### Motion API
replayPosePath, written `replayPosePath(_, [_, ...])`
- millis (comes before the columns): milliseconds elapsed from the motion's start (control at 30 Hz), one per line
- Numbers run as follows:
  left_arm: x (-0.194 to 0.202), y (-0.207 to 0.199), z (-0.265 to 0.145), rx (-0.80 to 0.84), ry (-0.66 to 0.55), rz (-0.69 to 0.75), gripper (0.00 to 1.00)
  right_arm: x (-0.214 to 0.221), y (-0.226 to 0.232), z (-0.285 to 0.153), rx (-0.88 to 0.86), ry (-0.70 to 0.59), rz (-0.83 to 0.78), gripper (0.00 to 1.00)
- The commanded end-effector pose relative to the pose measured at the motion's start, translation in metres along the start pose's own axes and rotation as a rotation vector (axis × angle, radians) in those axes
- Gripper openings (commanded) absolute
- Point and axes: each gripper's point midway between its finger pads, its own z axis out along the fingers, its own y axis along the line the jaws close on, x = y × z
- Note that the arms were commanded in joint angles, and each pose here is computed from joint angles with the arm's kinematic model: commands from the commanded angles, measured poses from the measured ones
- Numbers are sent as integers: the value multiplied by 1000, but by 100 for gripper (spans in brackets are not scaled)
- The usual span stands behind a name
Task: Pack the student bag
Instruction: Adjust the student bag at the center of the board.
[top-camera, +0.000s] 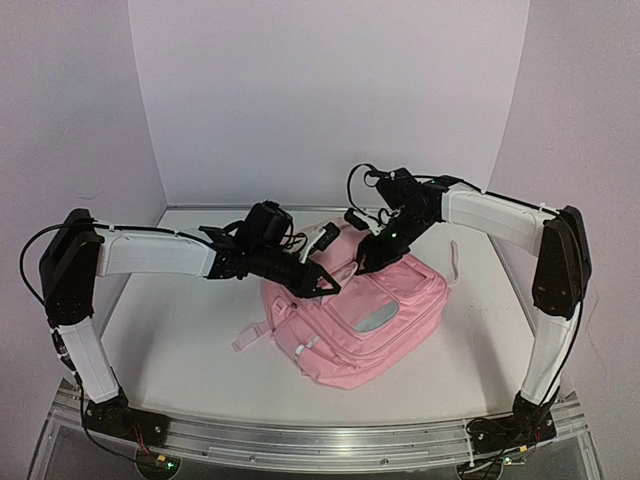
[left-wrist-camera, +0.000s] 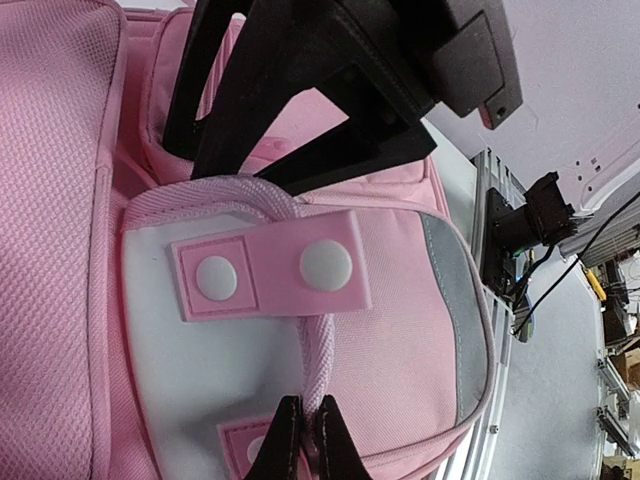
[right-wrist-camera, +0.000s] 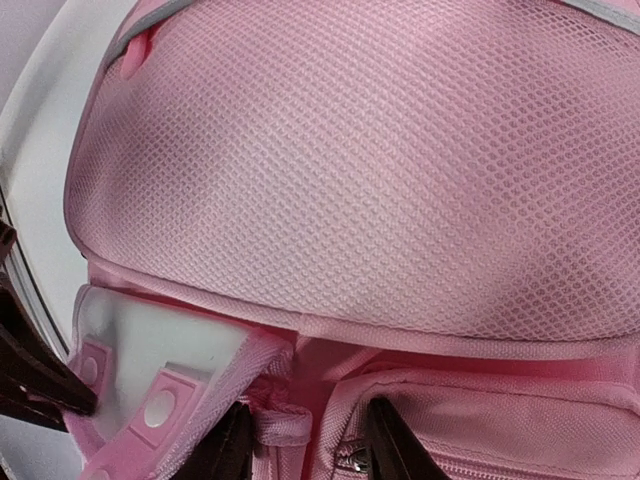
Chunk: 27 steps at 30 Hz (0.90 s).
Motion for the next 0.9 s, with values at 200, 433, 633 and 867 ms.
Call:
replayPosePath(200, [-6,-20,28,99,-11,43,4,-10,-26,-23,78,-68,54,50])
replayPosePath(433, [3,-16,34,102,33,21,19,-30,-42,-86,157,-209,65,82])
replayPosePath(633, [-8,-28,29,103,31,44,45,-31,-55,-127,193,-290,108,92])
replayPosePath(867, [-7,-39,50,32,110,101,63,8,-50,-133,145,-271,200,95])
